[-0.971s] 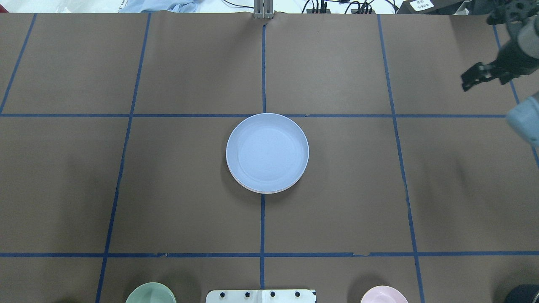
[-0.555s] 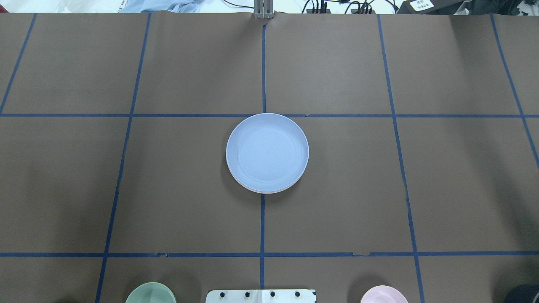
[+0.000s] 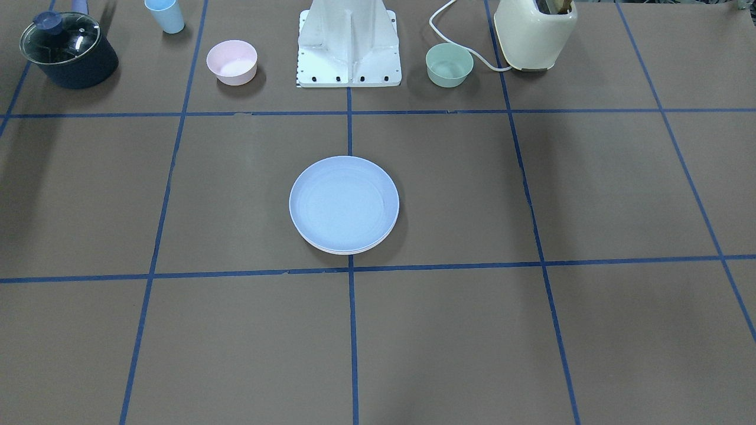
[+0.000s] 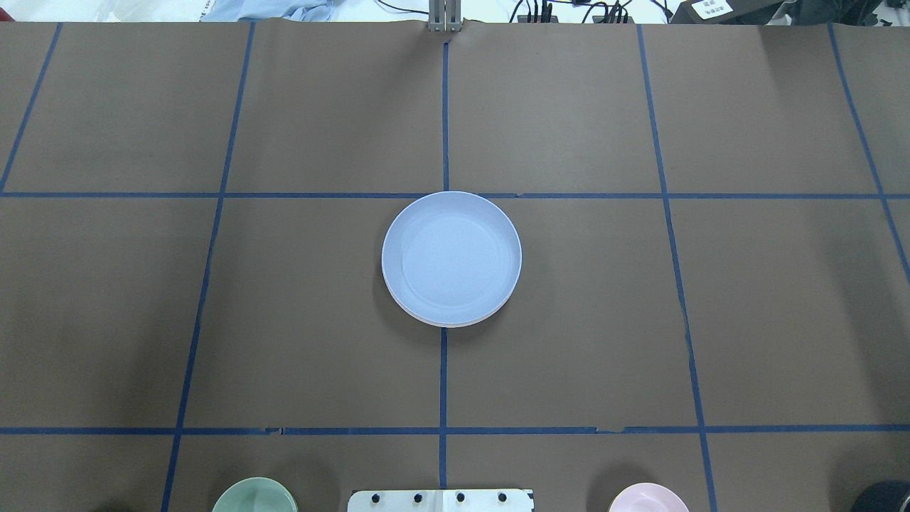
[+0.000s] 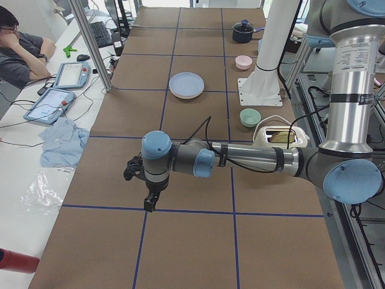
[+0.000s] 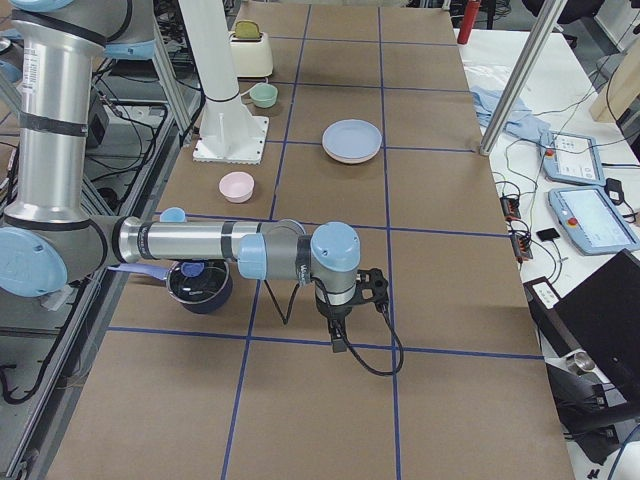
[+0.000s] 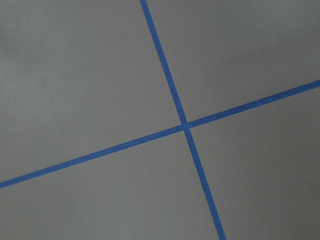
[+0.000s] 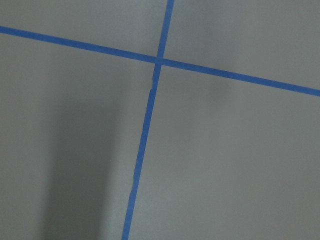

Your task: Stack three plates with pink and blue

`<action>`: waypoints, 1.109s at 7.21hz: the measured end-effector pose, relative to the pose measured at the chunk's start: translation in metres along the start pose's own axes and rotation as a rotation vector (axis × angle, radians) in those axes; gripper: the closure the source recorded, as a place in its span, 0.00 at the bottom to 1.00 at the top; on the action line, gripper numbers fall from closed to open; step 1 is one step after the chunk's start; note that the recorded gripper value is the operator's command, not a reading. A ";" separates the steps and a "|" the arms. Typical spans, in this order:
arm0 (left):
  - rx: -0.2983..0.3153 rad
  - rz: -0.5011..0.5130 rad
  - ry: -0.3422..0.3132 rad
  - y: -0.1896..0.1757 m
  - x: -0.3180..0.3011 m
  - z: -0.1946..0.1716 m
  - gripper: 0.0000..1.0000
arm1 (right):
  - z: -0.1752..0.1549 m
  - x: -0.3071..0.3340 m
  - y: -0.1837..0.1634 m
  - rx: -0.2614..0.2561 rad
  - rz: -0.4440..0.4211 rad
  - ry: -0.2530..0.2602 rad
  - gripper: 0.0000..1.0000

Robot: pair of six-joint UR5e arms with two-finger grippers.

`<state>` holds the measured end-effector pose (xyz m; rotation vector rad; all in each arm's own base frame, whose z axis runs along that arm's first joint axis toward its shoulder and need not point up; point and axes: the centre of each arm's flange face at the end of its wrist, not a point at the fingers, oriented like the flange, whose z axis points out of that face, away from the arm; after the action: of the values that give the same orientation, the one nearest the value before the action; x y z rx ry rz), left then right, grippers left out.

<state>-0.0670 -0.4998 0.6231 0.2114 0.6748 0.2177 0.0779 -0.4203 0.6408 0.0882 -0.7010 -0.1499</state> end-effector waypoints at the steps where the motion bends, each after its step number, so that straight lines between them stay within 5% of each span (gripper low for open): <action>1: -0.007 -0.021 0.007 0.004 -0.006 0.000 0.00 | 0.002 0.002 0.002 -0.005 0.007 -0.001 0.00; 4: -0.006 -0.060 0.118 0.023 -0.005 0.004 0.00 | 0.004 0.004 0.002 -0.008 0.013 -0.001 0.00; 8: -0.010 -0.061 0.136 0.035 -0.006 0.009 0.00 | 0.004 0.004 0.002 -0.009 0.013 0.000 0.00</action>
<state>-0.0701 -0.4689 0.6425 0.1673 0.8136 0.1779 0.0782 -0.4195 0.6467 0.0755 -0.7007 -0.1406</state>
